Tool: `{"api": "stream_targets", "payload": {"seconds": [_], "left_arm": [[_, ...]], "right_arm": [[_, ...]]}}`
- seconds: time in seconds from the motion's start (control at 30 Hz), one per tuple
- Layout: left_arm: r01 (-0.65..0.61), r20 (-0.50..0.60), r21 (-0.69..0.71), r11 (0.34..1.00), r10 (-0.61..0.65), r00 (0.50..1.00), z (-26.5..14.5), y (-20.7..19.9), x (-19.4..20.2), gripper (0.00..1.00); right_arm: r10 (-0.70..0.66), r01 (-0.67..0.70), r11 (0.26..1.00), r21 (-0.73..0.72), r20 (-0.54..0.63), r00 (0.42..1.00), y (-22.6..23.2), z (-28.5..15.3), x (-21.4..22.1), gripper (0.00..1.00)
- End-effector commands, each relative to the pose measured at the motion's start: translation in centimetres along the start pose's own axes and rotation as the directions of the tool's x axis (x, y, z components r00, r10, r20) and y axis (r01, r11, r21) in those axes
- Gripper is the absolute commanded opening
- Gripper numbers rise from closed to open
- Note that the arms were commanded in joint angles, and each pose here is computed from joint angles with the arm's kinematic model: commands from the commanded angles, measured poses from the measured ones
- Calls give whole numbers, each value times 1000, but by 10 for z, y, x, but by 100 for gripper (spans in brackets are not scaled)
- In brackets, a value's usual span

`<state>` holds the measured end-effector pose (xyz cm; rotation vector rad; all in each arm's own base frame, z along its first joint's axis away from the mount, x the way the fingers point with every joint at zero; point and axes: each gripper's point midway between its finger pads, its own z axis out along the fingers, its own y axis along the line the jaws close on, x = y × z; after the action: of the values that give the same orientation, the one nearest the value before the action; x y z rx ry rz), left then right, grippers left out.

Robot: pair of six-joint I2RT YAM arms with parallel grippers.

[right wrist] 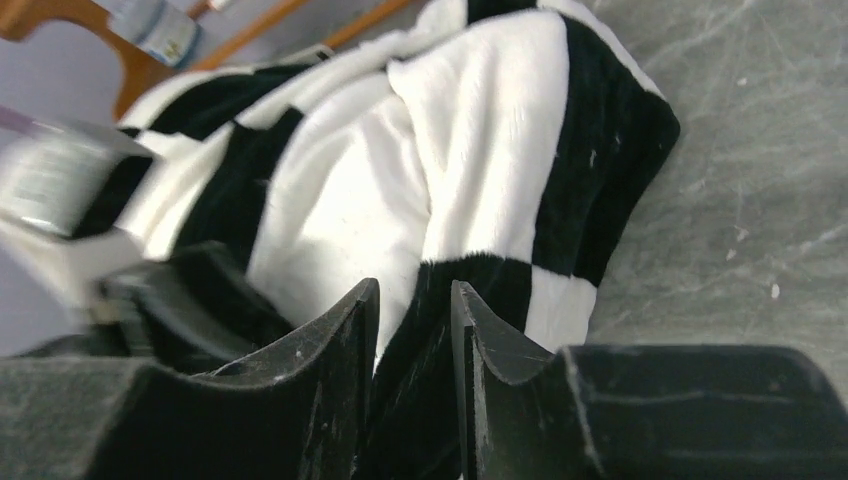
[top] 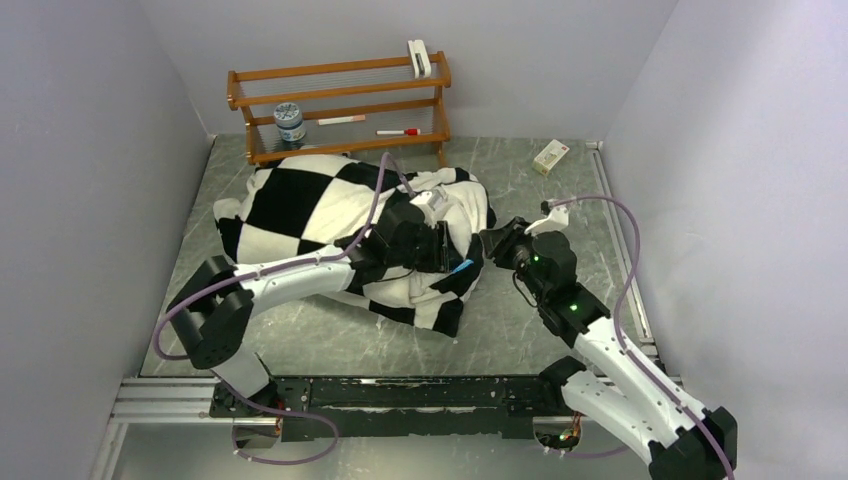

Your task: Put the pillow into the pillowcase

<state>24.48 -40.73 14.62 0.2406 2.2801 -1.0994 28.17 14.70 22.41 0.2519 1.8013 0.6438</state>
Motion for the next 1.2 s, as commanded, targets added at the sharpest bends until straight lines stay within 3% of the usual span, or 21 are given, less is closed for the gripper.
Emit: {"api": "stream_targets", "payload": {"seconds": [0.0,0.17,0.3,0.33,0.4,0.47,0.63,0.8,0.83,0.97,1.1,1.17], "left_arm": [[-44,51,44,998,42,998,-27,-39,-35,47],[-79,98,-36,996,83,992,-40,-31,-48,43],[-114,118,-62,991,121,986,-49,-30,-54,45],[-118,141,-74,990,128,982,-50,-28,-59,43],[-140,162,-72,988,150,975,-49,-28,-63,28],[-173,185,-99,980,189,964,-41,-22,-68,23],[-219,163,-205,954,254,953,2,14,-64,22],[-156,68,-292,944,183,981,45,85,-28,17],[-143,53,-314,939,168,984,50,103,-18,17],[-130,-14,-402,907,136,991,58,154,15,17],[-117,-74,-472,874,93,993,64,193,47,15],[-75,-96,-463,883,34,995,68,202,63,15]], "right_arm": [[-33,35,999,26,-74,997,-8,8,18,35],[-46,45,999,-16,-108,993,0,22,27,36],[-48,54,998,38,-155,987,-12,33,41,35],[-49,58,997,53,-155,987,-16,34,43,35],[-55,67,995,72,-149,987,-21,36,44,35],[-63,78,992,95,-148,987,-25,38,43,35],[-68,90,987,133,-161,985,-36,42,52,38],[-78,112,978,179,-188,979,-47,54,64,37],[-79,113,977,179,-186,979,-47,58,64,35],[-58,72,995,74,-175,983,-13,60,31,0],[-25,19,996,-83,-70,997,40,36,-26,0],[5,-24,973,-231,-81,997,70,26,-32,0]]}}
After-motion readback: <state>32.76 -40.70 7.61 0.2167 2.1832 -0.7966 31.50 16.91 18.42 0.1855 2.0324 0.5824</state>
